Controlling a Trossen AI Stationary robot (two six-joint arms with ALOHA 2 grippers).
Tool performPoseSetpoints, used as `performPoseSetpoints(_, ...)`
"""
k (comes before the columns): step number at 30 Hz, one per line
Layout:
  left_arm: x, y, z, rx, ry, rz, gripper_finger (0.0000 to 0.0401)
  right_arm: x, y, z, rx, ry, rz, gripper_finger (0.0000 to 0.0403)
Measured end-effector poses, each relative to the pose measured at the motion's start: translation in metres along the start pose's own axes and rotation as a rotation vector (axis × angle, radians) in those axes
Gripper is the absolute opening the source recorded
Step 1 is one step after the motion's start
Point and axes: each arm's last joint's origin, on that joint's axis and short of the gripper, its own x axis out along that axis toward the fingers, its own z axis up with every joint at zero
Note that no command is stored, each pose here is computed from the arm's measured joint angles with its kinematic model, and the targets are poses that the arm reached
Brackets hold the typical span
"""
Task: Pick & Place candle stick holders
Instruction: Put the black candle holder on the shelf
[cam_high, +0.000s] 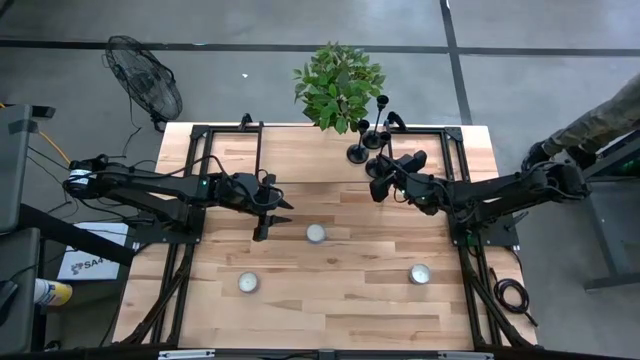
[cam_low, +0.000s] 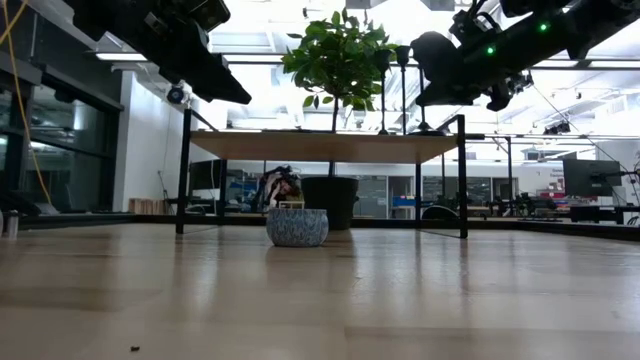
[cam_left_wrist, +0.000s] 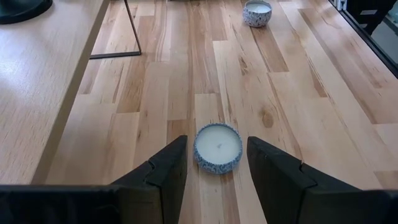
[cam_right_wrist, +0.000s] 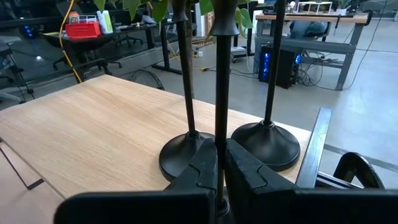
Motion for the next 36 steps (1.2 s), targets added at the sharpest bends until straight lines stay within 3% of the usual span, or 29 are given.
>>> performPoseSetpoints(36,0.0000,0.0000,0.0000,0.000,0.000,0.000,0.0163,-0.0001,-0.0009,-0.0013,-0.007,0.001,-0.023,0.0000)
